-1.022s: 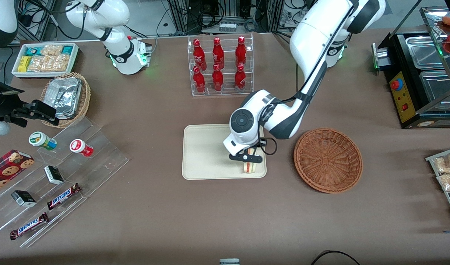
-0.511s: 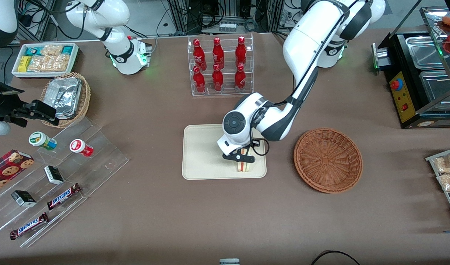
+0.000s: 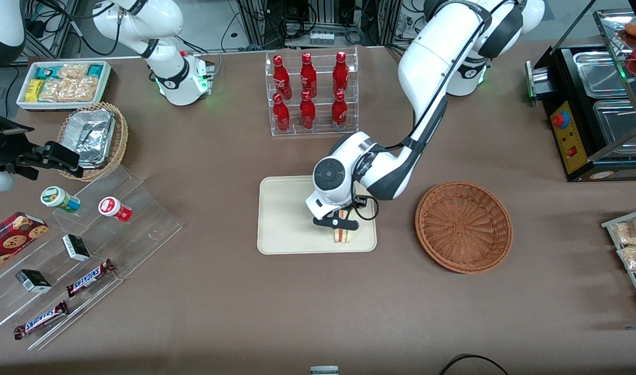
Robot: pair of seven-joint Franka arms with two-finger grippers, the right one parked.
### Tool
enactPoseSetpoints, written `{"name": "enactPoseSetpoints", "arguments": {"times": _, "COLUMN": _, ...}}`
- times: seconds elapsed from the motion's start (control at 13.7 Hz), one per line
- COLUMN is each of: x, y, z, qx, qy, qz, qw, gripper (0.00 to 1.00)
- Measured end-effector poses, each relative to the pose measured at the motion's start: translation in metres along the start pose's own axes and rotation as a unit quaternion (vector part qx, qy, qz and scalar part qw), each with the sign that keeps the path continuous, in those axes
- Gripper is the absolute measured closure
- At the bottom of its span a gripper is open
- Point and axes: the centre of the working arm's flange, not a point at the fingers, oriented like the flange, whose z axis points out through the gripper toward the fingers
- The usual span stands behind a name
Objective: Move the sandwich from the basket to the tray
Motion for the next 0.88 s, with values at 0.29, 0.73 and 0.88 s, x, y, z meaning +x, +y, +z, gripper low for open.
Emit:
{"name": "enactPoseSetpoints", "arguments": {"times": 0.29, "x": 0.001, "y": 0.000, "z": -0.002, "qx": -0.001, "qy": 0.002, "qz": -0.024, "qw": 0.9997, "gripper": 0.07}}
{"name": "enactPoseSetpoints", "arguments": {"times": 0.73, "x": 0.014, "y": -0.013, "z": -0.027, "qx": -0.009, "qy": 0.023, "qz": -0.038, "qw": 0.9990, "gripper": 0.00}}
{"name": "enactPoseSetpoints", "arguments": {"times": 0.88, "x": 0.019, "y": -0.026, "z": -0.050, "qx": -0.014, "qy": 0.033, "qz": -0.048, "qw": 0.9982, "gripper": 0.00}}
